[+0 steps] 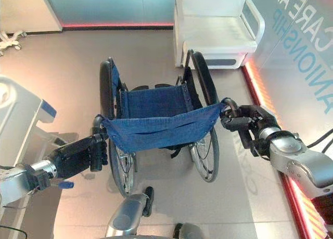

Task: Push the wheelchair next to the bed

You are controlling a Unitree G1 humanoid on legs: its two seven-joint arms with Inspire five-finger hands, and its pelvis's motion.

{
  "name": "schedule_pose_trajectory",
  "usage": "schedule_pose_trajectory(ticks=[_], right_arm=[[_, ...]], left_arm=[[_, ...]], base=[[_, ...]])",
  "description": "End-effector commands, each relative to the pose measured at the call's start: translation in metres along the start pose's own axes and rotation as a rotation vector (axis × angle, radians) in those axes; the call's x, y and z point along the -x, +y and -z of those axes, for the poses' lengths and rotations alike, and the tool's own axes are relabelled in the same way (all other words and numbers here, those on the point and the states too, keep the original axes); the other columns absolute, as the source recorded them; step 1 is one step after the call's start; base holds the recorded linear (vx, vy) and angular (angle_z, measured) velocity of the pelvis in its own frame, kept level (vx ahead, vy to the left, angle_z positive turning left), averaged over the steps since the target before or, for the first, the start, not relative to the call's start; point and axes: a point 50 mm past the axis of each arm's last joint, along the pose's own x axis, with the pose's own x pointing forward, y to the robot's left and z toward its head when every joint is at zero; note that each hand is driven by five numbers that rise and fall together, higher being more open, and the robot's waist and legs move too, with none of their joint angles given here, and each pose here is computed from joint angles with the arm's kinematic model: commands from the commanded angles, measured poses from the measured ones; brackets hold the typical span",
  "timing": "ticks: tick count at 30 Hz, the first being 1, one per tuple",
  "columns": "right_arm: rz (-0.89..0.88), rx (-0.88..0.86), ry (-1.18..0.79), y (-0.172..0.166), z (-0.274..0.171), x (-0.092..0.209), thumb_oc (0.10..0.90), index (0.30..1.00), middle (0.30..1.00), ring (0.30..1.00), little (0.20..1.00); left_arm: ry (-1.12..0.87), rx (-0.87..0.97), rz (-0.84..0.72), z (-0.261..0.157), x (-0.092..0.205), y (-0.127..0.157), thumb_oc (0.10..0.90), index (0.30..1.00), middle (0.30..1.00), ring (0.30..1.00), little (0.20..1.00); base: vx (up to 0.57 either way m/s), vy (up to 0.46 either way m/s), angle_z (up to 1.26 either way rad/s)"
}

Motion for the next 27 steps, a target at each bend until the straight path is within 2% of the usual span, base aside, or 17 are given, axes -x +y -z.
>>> schedule_pose_trajectory(ticks=[1,10,17,21,27], right_arm=[[-0.200,0.032,-0.217,0.030,-0.042,0.009,0.400,0.300,0.300,0.300,0.300],[-0.188,0.098,-0.352,0.014,-0.077,0.004,0.400,0.300,0.300,0.300,0.300],[-0.215,0.111,-0.384,0.011,-0.099,0.016,0.400,0.300,0.300,0.300,0.300],[-0.245,0.123,-0.373,0.011,-0.108,0.019,0.400,0.300,0.300,0.300,0.300],[-0.248,0.121,-0.349,0.013,-0.111,0.013,0.400,0.300,0.300,0.300,0.300]], left_arm=[[-0.279,-0.131,-0.137,-0.064,0.028,0.021,0.400,0.300,0.300,0.300,0.300],[-0.348,-0.192,-0.088,-0.087,0.029,0.015,0.400,0.300,0.300,0.300,0.300],[-0.358,-0.207,-0.082,-0.092,0.031,0.011,0.400,0.300,0.300,0.300,0.300],[-0.357,-0.226,-0.046,-0.084,0.040,0.008,0.400,0.300,0.300,0.300,0.300],[-0.349,-0.218,-0.046,-0.071,0.046,0.006,0.400,0.300,0.300,0.300,0.300]], base=[[0.34,0.151,0.13],[0.22,-0.085,0.07],[0.43,-0.284,0.86],[0.38,-0.244,0.90],[0.29,-0.261,0.27]])
